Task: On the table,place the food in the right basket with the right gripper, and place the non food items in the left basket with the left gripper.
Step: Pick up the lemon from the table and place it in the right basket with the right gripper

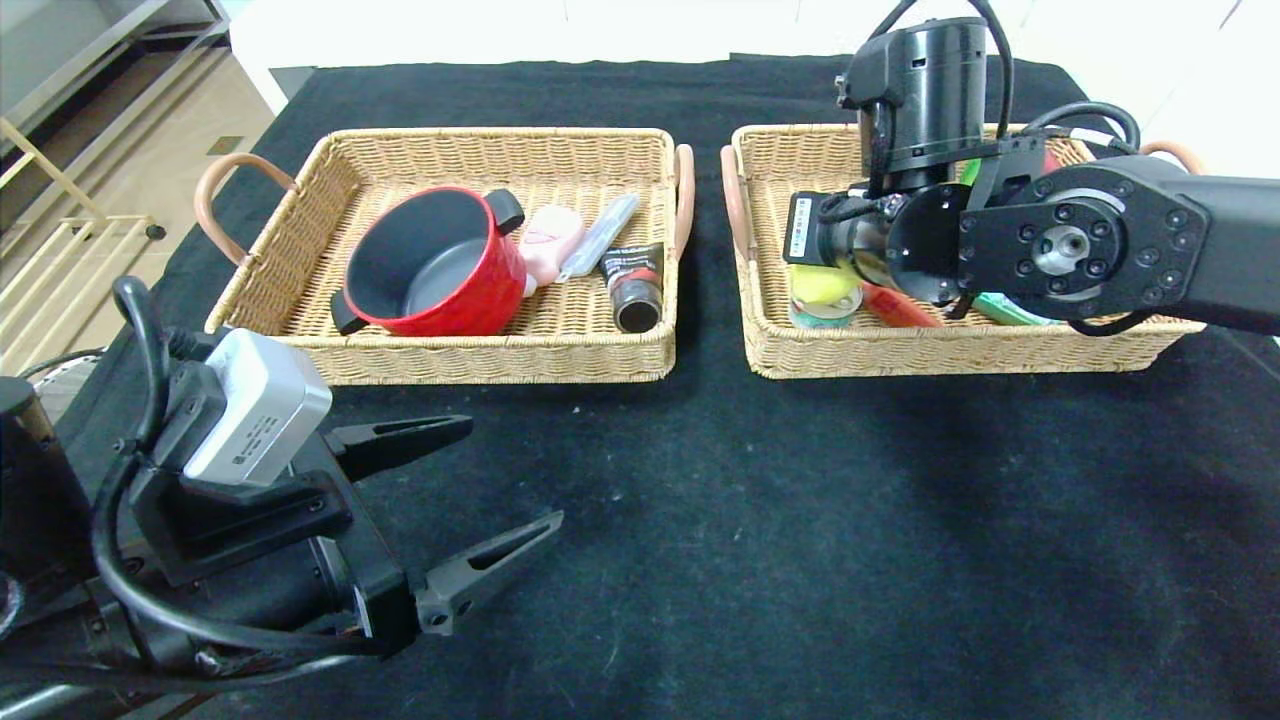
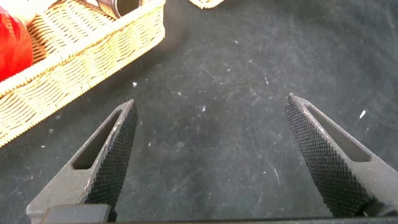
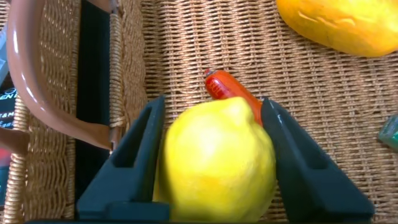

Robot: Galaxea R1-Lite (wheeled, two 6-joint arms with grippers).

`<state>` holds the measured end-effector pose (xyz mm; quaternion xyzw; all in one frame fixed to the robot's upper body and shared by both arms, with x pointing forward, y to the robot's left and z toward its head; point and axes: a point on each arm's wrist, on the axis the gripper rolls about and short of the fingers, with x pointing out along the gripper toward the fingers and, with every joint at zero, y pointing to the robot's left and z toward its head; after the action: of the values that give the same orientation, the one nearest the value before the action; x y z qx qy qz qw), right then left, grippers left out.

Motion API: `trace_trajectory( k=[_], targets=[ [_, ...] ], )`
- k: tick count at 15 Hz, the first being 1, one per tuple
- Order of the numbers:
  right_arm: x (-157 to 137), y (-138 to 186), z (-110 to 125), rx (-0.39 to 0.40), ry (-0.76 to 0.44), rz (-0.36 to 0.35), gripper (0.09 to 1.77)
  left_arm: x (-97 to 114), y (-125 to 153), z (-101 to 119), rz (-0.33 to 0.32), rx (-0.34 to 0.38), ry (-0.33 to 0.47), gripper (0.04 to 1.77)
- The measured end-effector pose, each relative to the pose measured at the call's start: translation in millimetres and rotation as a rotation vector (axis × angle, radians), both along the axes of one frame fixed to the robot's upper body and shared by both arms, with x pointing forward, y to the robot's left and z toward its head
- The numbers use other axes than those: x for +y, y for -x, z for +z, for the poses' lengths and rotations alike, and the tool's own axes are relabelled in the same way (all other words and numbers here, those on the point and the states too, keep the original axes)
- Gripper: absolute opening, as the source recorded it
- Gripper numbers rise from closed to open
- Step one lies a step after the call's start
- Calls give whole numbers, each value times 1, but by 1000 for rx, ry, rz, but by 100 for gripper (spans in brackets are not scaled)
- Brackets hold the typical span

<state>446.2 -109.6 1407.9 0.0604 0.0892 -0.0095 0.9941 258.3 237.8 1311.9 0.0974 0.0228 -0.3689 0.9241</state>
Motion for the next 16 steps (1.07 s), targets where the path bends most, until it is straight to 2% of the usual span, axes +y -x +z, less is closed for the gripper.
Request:
trace_trajectory(
  k=[6, 11, 16],
  targets=[
    [-2, -2, -1, 2, 2, -7, 145, 0, 0, 0, 0, 1, -1, 172],
    [-4, 2, 1, 6, 3, -7, 157, 0, 0, -1, 0, 3, -2, 172],
    [-3, 17, 13, -14, -2, -13, 164, 0, 0, -1, 0, 4, -2, 172]
  ],
)
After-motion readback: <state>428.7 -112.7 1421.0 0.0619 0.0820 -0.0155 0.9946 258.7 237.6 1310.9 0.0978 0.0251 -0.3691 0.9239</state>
